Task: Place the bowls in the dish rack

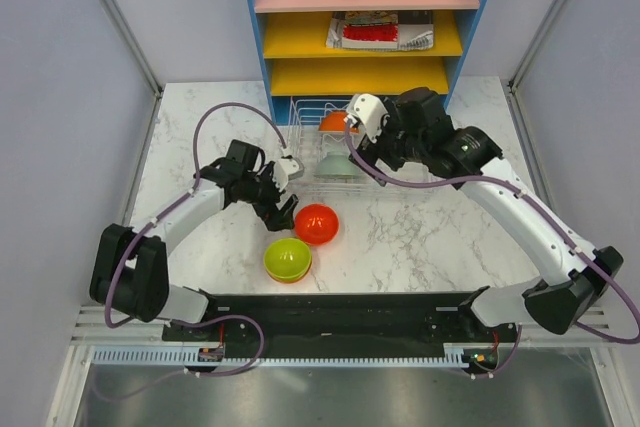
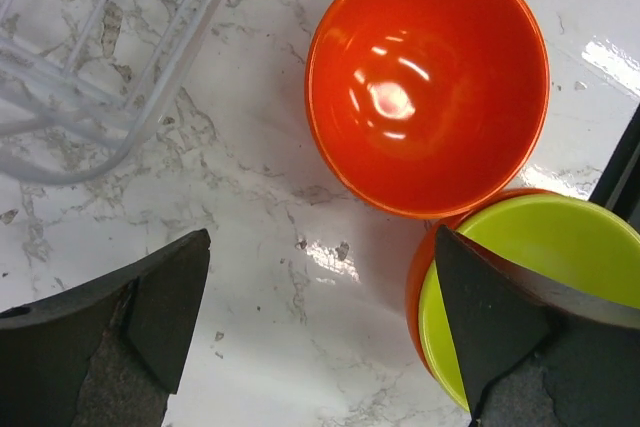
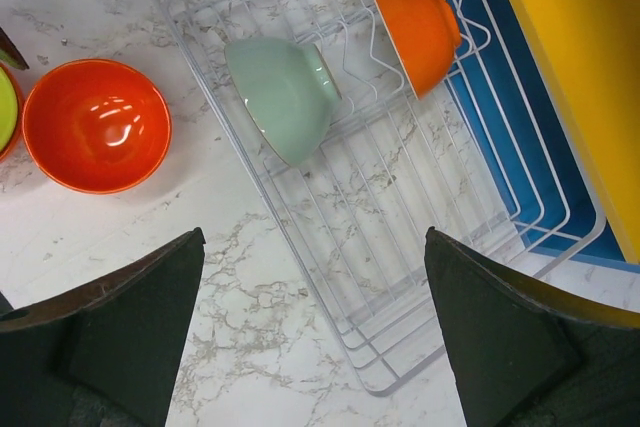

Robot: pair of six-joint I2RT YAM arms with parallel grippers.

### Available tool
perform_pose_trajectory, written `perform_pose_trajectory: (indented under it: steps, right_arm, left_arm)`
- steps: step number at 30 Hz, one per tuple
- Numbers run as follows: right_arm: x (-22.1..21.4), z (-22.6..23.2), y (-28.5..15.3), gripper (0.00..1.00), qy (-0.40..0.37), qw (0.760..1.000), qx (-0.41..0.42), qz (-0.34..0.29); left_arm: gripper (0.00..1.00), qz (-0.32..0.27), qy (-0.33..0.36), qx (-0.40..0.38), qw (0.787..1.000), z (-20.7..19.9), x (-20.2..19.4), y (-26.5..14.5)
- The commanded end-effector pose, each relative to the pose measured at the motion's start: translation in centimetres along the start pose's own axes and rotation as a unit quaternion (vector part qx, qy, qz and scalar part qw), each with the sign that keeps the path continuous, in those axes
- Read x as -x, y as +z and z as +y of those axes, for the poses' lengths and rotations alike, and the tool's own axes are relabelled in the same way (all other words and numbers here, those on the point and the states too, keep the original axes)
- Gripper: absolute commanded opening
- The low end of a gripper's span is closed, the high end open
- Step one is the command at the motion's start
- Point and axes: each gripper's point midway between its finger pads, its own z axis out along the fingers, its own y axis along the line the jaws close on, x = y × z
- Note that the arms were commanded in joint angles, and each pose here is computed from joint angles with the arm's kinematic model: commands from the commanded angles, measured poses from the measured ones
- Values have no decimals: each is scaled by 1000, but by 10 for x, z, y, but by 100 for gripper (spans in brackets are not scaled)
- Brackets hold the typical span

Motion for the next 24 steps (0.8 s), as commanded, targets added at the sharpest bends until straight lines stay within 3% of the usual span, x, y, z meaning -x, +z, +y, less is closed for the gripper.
perform_pose_trajectory:
  steps: [1, 7, 20, 22, 23, 24]
  right_arm:
    - [13, -2, -20, 98, 6, 999, -4, -50]
    - [5, -1, -23, 98, 10, 998, -3, -55]
    - [2, 4, -34, 98, 15, 997, -5, -74]
    - [3, 2, -35, 98, 15, 997, -8, -75]
    - [3, 3, -35, 98, 15, 997, -7, -77]
    - [3, 3, -36, 98, 16, 997, -6, -77]
  left_arm:
    - [100, 0, 12, 48, 999, 15, 23, 10]
    - [100, 13, 24, 45, 999, 12, 33, 27]
    - [100, 72, 37, 25, 996, 0, 14, 65]
    - [88, 76, 38, 26, 996, 0, 13, 63]
    - [66, 76, 38, 27, 996, 0, 13, 62]
    - [56, 75, 39, 29, 996, 0, 14, 60]
